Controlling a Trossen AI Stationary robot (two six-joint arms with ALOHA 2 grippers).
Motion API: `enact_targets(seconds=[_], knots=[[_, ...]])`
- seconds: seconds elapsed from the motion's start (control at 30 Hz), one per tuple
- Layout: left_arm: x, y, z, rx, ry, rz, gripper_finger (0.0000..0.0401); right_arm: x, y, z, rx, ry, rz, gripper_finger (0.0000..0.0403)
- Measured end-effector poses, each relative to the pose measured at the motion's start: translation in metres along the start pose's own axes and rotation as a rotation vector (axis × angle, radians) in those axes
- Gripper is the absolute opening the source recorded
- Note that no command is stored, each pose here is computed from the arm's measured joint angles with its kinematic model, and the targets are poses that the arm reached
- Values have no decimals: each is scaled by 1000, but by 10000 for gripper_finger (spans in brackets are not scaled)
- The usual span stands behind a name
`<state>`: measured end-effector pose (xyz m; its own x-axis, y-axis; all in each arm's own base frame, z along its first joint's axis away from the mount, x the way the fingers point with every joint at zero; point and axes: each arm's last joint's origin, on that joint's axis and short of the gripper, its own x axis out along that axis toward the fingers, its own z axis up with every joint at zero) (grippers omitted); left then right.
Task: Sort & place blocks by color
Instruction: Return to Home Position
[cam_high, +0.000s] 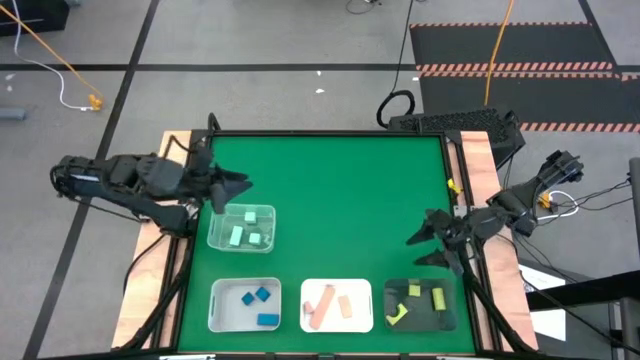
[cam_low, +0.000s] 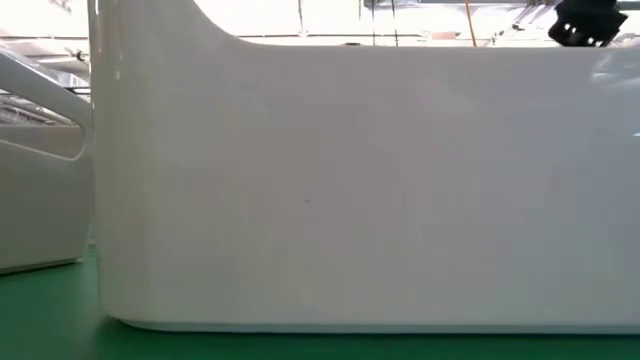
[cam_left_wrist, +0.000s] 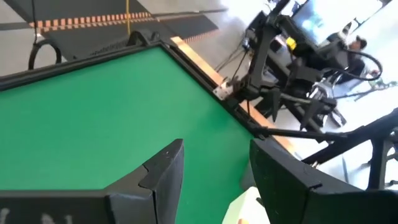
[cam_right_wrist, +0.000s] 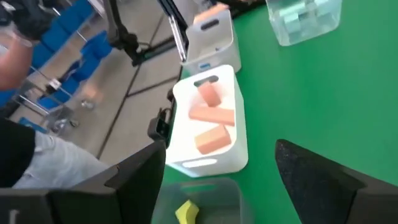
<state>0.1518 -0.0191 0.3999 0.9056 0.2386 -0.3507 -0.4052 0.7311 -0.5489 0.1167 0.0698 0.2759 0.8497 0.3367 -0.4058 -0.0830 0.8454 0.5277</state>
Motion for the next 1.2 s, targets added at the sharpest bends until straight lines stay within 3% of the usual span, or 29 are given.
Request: enact_targets(seconds=[0.33,0.63,0.77,1.2], knots=[[-18,-4,-10,-44,-34,13,184,12,-37,-40,72,-146,92,290],[-2,-13,-20,-23,-18,62,184,31,-63,-78,86,-303,268,290],[10,-18,-26,-8,2,93,184,28,-61,-72,102,-391,314,290],[65,-35,-59,17,62,219,184,31,-72,-70,51,-439,153,290]])
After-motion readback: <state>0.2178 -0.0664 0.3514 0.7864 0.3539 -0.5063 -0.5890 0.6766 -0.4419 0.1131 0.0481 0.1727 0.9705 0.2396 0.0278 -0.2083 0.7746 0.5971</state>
